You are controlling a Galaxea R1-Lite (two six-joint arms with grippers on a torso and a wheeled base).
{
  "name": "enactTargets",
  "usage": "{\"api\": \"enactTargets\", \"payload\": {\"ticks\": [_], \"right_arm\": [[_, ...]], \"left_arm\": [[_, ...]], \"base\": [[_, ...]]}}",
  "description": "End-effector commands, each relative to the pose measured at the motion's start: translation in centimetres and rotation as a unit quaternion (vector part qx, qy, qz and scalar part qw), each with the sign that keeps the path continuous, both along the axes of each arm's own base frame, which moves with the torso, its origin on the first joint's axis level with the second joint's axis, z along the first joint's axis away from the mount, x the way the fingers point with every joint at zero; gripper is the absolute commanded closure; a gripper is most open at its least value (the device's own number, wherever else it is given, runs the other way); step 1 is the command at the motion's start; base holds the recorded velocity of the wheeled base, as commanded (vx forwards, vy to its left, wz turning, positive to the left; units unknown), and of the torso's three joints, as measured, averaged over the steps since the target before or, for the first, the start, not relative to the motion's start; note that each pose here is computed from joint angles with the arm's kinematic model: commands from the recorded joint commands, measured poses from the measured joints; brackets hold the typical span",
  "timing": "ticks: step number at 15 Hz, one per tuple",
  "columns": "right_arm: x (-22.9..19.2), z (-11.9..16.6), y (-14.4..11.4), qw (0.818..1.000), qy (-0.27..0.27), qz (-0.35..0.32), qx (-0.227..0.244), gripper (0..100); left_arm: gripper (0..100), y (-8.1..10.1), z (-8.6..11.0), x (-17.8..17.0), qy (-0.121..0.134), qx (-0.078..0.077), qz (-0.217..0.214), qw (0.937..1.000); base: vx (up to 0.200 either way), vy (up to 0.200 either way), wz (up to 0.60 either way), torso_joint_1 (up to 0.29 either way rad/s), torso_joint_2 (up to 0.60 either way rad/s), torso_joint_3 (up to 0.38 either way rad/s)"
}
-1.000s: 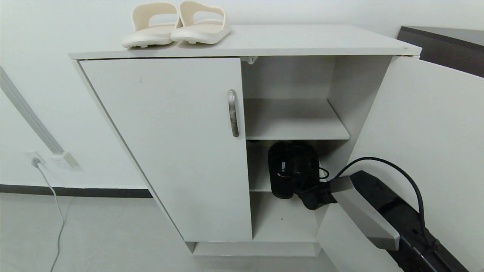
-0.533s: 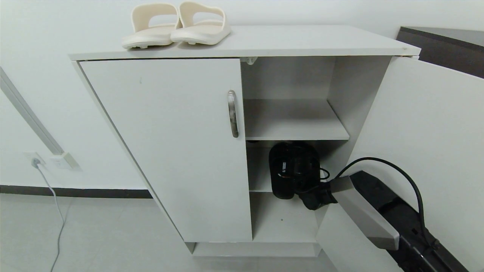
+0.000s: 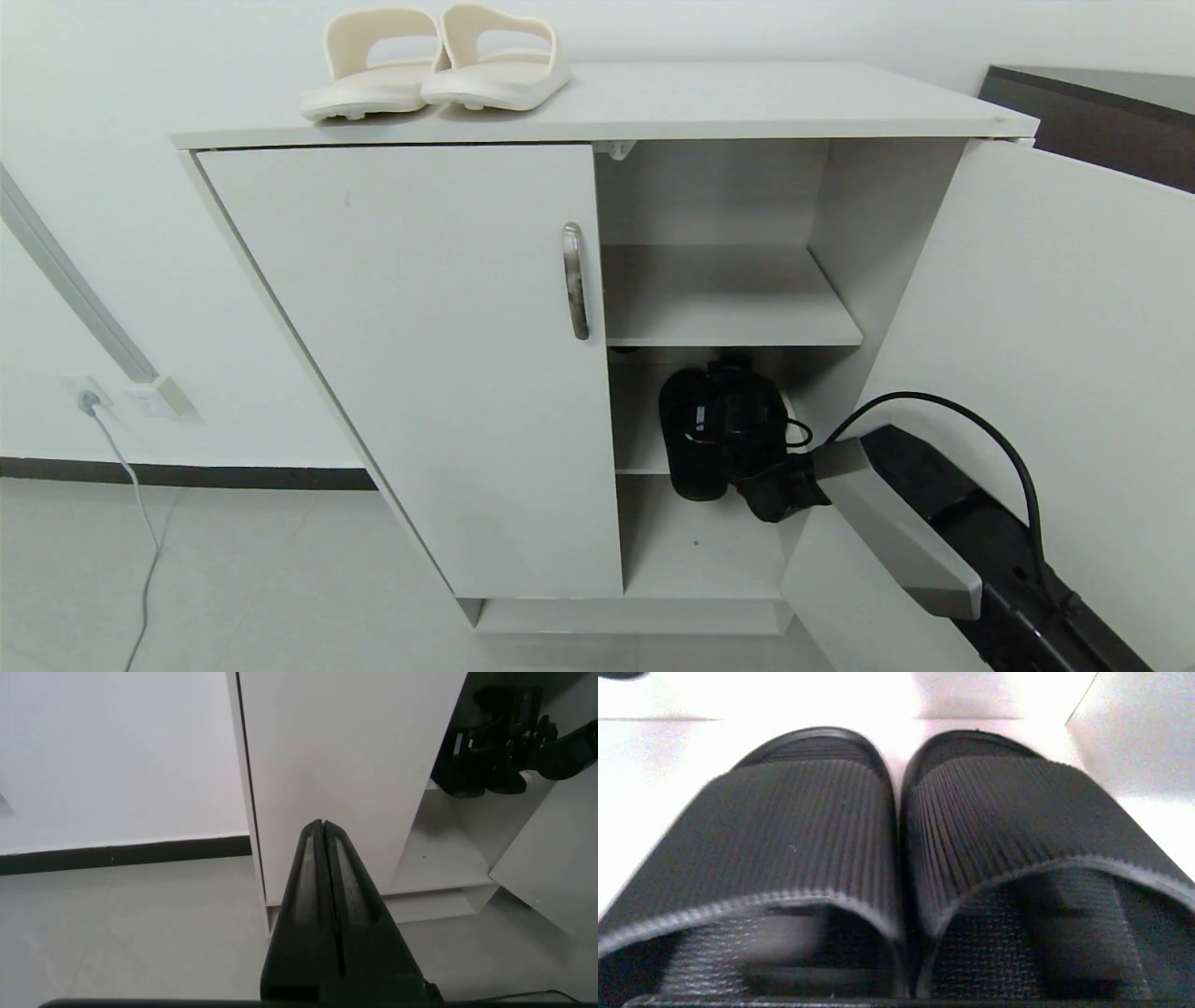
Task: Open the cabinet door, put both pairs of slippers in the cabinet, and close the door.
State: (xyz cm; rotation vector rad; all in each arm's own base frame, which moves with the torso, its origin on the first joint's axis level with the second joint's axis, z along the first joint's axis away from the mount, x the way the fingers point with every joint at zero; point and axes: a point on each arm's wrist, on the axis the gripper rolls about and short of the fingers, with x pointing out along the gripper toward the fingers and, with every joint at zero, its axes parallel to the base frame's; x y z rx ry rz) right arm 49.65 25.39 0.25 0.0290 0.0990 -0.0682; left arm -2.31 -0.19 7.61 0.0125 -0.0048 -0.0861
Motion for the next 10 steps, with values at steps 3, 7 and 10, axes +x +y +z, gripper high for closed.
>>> {"api": "enactTargets", "payload": {"ticks": [3, 7, 10], "right_arm": [[-0.1, 0.7, 0.1, 1.0, -0.009, 0.001, 0.005, 0], [-1.9, 2.6, -0.6, 1.0, -0.01, 0.003, 0.007, 0], [-4.0, 2.5, -1.5, 1.0, 0.003, 0.005, -0.002, 0]], "left_arm": [[100, 0.0, 0.0, 0.0, 0.001, 0.0, 0.0, 1.0], [100, 0.0, 0.0, 0.0, 0.001, -0.001, 0.0, 1.0], [100, 0.0, 0.0, 0.0, 0.001, 0.0, 0.0, 1.0]], "base": [[0.0, 0.0, 0.0, 0.0, 0.0, 0.0], [0.0, 0.0, 0.0, 0.0, 0.0, 0.0], [0.0, 0.0, 0.0, 0.0, 0.0, 0.0]]}}
